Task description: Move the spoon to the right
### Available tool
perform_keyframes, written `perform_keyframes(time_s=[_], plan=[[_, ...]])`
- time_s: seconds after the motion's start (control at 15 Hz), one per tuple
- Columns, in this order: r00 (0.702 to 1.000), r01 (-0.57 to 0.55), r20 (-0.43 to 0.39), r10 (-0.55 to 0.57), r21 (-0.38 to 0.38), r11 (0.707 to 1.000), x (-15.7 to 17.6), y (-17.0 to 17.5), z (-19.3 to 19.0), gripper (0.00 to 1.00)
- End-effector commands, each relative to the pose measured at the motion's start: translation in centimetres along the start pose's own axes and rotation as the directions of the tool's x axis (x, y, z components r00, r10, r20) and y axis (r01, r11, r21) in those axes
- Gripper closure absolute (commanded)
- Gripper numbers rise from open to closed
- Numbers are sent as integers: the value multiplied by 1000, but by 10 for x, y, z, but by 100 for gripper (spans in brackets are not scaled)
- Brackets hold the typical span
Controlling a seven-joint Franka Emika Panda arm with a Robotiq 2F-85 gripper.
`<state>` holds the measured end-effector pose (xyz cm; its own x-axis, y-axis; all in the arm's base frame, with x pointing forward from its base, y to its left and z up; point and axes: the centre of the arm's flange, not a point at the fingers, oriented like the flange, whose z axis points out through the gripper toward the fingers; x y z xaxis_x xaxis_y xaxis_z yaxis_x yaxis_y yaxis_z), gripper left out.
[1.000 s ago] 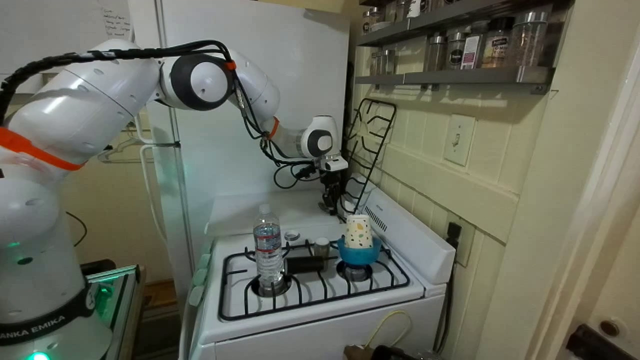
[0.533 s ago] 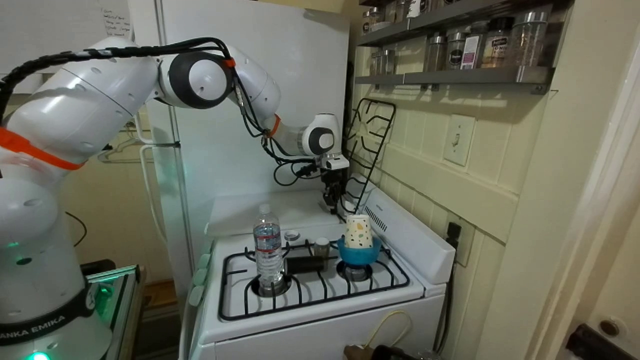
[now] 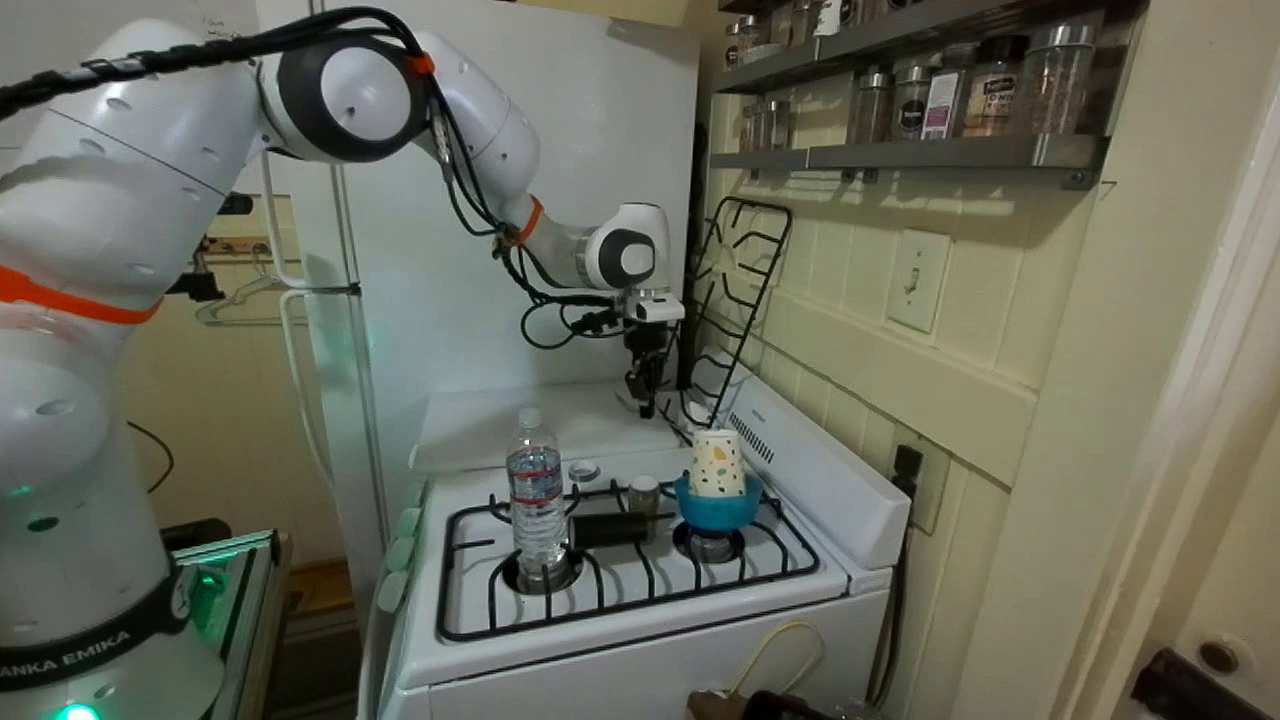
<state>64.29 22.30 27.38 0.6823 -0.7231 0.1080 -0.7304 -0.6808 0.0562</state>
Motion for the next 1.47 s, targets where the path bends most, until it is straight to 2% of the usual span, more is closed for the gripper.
perform_keyframes(time_s=[0.0,0.2,0.4,0.6,0.73,1.0,1.27,1.4], plan=[[998,-38,58,39,-10,999,-3,73,-17,98],[993,-61,105,58,27,998,5,115,-32,98],[990,-60,135,44,115,992,15,139,-50,98],[982,39,168,-81,240,970,18,148,-62,98],[968,125,173,-181,294,947,14,159,-70,98],[926,267,143,-348,402,876,11,187,-92,98],[925,274,99,-367,493,825,14,214,-113,98],[930,266,90,-356,506,820,17,223,-118,98]])
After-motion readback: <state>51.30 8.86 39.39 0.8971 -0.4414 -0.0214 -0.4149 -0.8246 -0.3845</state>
